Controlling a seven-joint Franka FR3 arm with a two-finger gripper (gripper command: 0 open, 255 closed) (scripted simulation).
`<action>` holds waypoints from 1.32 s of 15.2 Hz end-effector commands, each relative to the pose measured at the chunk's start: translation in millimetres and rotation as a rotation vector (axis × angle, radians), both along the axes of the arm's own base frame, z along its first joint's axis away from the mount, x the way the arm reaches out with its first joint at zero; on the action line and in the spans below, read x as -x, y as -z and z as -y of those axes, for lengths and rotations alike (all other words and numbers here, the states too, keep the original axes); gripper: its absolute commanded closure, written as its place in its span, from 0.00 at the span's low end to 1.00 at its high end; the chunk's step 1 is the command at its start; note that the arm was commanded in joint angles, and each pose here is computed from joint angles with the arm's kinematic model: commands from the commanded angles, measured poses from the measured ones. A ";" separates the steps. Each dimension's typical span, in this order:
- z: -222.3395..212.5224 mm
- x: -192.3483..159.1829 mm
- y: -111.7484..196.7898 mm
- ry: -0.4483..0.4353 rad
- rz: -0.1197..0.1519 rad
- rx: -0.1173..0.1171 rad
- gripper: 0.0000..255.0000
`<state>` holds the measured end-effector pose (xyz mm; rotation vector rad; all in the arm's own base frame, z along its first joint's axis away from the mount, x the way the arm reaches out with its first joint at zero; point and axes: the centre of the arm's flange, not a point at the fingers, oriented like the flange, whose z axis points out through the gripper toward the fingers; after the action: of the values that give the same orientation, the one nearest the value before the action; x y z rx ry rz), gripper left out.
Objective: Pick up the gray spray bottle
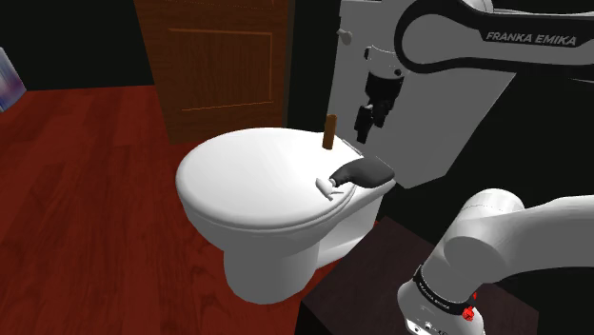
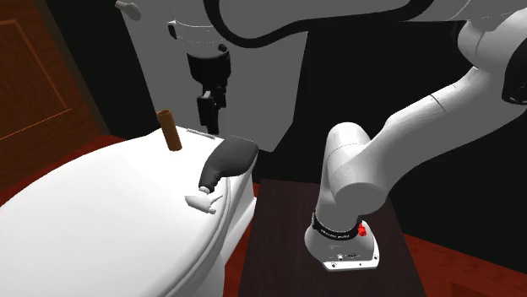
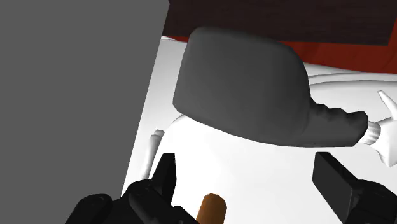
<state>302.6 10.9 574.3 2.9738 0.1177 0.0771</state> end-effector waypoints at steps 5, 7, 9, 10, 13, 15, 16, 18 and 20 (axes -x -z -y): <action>-21.4 -7.1 39.9 -0.561 -0.025 -0.007 0.00; -32.7 -5.6 59.7 -0.841 -0.038 -0.011 0.00; -39.9 -2.6 73.0 -1.029 -0.046 -0.013 0.00; -39.9 -2.6 78.3 -1.029 -0.046 -0.013 0.00; -39.9 -2.6 94.1 -1.029 -0.046 -0.013 0.00; -39.9 -2.6 104.7 -1.029 -0.046 -0.013 0.00; -39.9 -2.6 113.0 -1.029 -0.046 -0.013 0.00; -39.9 -2.6 113.0 -1.029 -0.046 -0.013 0.00; -39.6 -2.6 113.4 -1.029 -0.046 -0.013 1.00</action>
<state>305.2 50.5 461.5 2.5802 1.6000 0.1248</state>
